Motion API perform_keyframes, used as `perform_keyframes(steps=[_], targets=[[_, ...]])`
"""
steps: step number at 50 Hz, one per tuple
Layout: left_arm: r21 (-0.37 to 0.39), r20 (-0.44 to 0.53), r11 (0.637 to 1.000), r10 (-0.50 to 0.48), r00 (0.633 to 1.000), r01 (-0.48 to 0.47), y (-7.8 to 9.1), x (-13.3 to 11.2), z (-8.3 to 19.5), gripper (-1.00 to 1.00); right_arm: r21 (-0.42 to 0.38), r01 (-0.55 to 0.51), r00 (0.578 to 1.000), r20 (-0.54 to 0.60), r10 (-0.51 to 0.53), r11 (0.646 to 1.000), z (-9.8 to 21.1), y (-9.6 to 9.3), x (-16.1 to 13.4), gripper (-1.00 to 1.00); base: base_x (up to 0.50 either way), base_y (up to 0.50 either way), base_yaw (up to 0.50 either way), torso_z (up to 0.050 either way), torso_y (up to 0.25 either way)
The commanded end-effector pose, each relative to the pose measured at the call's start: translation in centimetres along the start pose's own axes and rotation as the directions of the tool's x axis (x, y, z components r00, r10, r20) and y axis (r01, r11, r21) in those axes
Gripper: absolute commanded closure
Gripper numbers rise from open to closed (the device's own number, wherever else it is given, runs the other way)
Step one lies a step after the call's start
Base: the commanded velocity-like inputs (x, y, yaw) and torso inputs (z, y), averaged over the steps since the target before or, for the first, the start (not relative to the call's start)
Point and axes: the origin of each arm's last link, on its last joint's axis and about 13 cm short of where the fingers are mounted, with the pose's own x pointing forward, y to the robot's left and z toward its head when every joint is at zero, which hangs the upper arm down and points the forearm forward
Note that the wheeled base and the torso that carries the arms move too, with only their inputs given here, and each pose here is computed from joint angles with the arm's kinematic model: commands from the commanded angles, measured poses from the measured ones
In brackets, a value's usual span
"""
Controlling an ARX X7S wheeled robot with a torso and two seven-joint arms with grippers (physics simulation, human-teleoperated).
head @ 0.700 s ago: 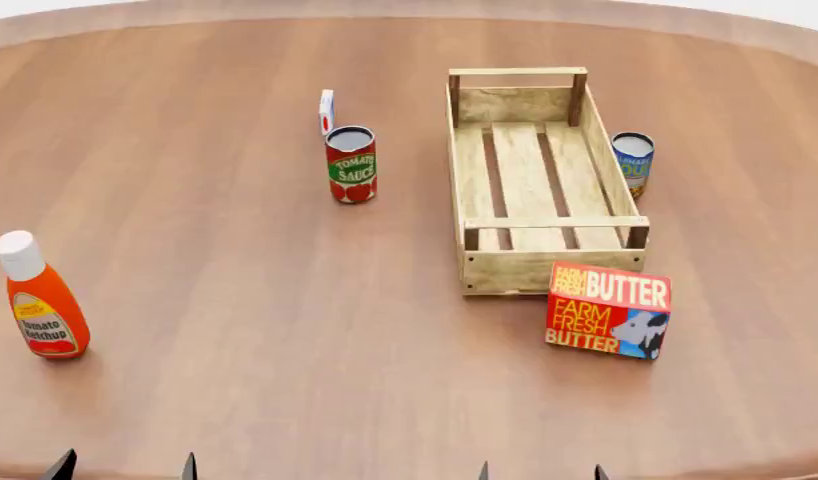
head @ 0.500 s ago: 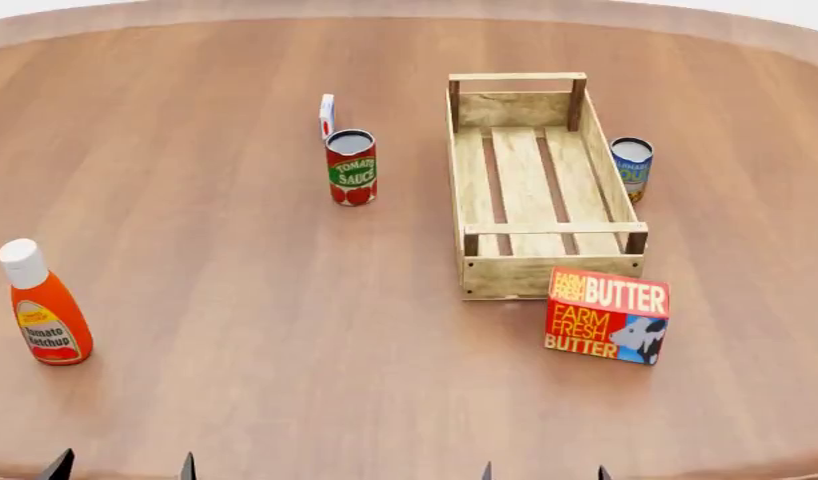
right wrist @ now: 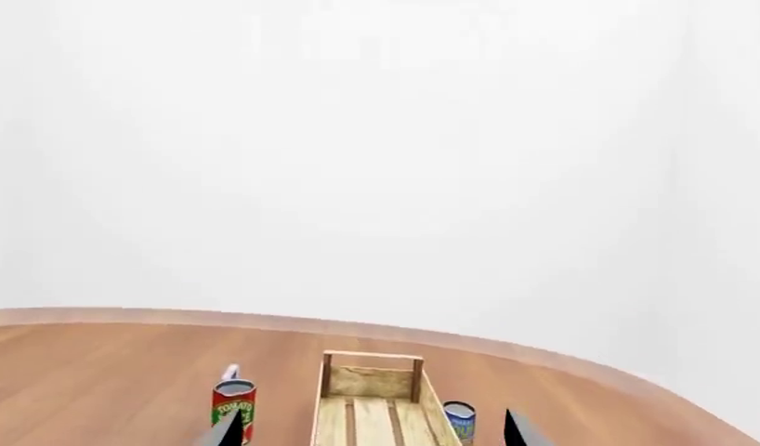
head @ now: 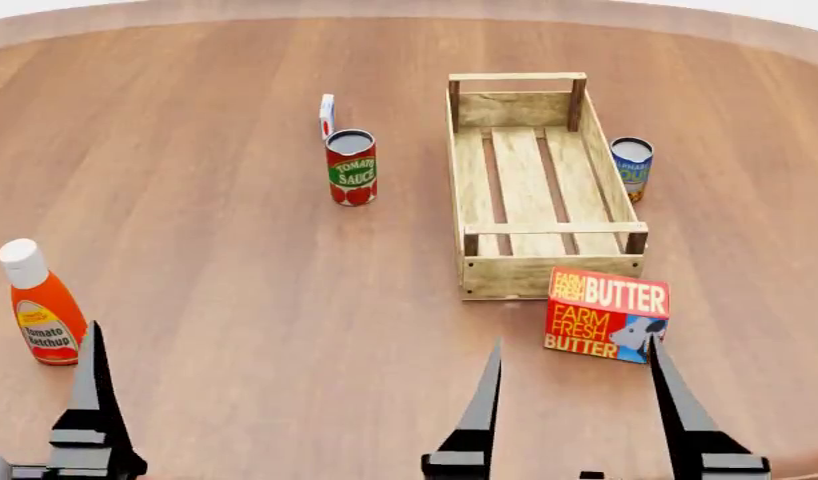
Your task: Pick up the butter and put it in the tray.
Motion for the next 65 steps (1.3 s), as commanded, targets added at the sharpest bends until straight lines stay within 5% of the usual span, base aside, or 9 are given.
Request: perform_keyframes(steps=[1,23,65], targets=[[-0.015,0.119,1.0,-0.018,0.993,0.02,0.1,-1.0,4.5,-1.0,-0.024,-0.005,0.995,0.104,0.007,1.0,4.1,0.0,-2.0,-1.0,0.0,0.0,0.0,0.0,0.0],[-0.028,0.134,0.999,-0.029,0.991,0.033,-0.5,-1.4,5.2,-1.0,-0.066,0.052,0.992,0.121,-0.043,0.996,5.2,-0.6,-2.2,-1.0,0.01,0.0,0.0,0.0,0.0],[-0.038,0.124,0.998,-0.045,0.991,0.05,-0.8,-1.6,5.2,-1.0,-0.024,0.059,0.992,0.115,-0.055,0.998,5.1,-0.8,-2.1,-1.0,0.5,0.0,0.0,0.0,0.0]])
